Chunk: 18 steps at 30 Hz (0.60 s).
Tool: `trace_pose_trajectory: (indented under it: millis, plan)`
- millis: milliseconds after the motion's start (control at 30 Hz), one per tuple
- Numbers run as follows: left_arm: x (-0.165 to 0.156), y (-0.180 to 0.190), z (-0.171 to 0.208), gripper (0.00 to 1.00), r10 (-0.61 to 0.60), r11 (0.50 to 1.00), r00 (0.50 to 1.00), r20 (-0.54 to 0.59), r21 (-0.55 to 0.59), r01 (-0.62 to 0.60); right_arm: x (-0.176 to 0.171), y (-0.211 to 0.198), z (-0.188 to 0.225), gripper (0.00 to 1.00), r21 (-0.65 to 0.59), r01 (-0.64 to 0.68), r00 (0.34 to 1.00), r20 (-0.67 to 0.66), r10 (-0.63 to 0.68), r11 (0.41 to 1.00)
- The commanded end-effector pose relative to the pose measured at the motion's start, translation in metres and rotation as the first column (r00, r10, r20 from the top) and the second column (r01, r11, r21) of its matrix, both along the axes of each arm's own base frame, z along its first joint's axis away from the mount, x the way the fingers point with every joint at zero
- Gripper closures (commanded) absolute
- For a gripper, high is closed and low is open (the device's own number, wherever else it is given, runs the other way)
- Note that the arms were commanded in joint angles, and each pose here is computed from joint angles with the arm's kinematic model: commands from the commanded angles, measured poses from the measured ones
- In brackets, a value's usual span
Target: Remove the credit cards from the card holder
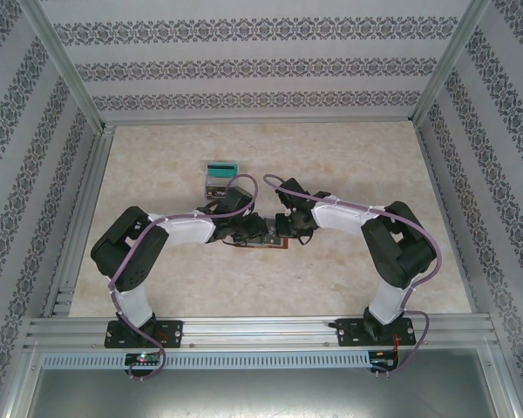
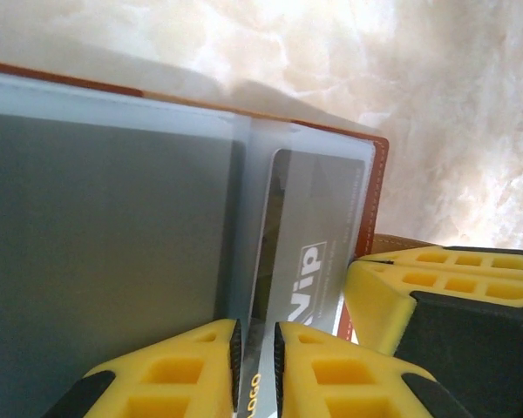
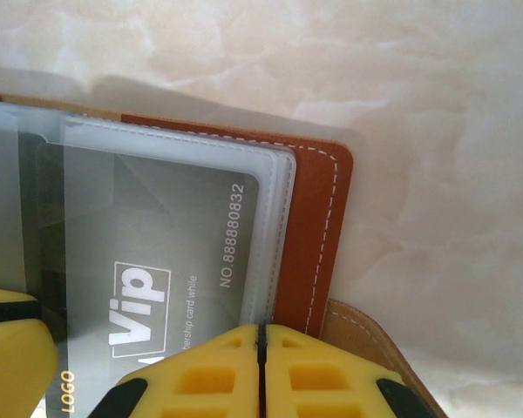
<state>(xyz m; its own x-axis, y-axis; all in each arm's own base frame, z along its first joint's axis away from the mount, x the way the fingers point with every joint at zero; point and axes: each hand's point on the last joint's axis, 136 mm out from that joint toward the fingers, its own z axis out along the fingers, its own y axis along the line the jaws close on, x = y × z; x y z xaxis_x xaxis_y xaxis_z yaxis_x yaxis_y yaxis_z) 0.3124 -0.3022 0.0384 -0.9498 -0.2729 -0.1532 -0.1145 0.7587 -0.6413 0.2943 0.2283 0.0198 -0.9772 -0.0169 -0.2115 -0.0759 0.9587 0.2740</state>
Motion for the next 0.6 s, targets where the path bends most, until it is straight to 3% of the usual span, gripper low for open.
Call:
trace_pose_trajectory:
  millis: [0,433,567]
  plan:
    - [0.003,-0.002,-0.006,0.8,0.01,0.999,1.0,-0.011,-0.039,-0.01,-0.005,-0.006,-0.009,0.9,-0.005,0.009,0.999,-0.032,-0.009,1.0]
    - [0.003,0.005,-0.003,0.89,0.031,0.998,1.0,-0.005,-0.048,-0.031,-0.005,-0.009,-0.013,0.9,-0.014,0.013,0.999,-0.04,-0.013,1.0]
    - [0.004,0.007,-0.003,0.96,0.036,0.998,0.999,-0.005,-0.053,-0.036,-0.004,-0.01,-0.013,0.9,-0.014,0.013,0.999,-0.039,-0.014,1.0]
